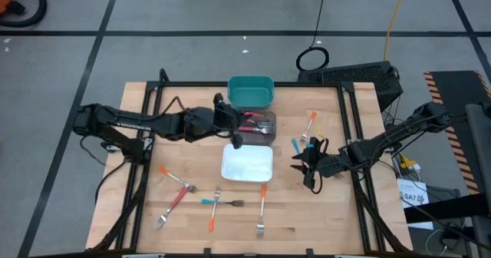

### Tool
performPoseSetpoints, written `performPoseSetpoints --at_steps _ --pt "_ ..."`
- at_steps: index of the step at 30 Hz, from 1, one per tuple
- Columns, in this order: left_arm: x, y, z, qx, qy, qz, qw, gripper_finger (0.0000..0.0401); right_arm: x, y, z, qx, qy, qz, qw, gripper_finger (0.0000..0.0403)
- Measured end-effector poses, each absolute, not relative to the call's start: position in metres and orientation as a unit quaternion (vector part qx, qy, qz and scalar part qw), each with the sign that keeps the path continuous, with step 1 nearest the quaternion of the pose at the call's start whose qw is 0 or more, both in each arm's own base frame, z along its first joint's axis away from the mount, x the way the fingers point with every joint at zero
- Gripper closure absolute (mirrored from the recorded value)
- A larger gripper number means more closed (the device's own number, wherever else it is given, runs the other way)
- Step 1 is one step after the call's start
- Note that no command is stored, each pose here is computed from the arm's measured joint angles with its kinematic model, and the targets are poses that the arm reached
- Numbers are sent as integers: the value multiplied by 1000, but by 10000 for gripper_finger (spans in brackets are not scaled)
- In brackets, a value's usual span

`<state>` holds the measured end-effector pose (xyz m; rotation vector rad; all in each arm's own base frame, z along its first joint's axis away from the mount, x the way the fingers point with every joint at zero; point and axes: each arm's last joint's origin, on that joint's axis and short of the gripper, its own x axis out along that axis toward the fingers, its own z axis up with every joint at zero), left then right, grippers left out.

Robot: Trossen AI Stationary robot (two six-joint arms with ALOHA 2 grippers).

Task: Sort silverware by color (type)
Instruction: Put the top pink fork into the black bin

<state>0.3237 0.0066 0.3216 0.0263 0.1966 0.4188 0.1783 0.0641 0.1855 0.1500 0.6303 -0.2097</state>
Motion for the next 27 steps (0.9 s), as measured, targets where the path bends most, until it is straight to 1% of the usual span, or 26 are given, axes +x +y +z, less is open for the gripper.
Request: performPoseSetpoints --at_steps 5,11,16,27 --pt "309 16 281 -42 22 216 975 375 178 65 186 65 304 -110 944 258" --pt "289 28 243 -119 -32 233 965 372 178 65 186 61 301 -109 945 258" --pt "282 31 227 -146 -23 252 956 356 178 64 187 49 292 -129 946 258" --pt "289 36 209 -159 3 281 946 352 178 63 187 41 287 -141 947 258"
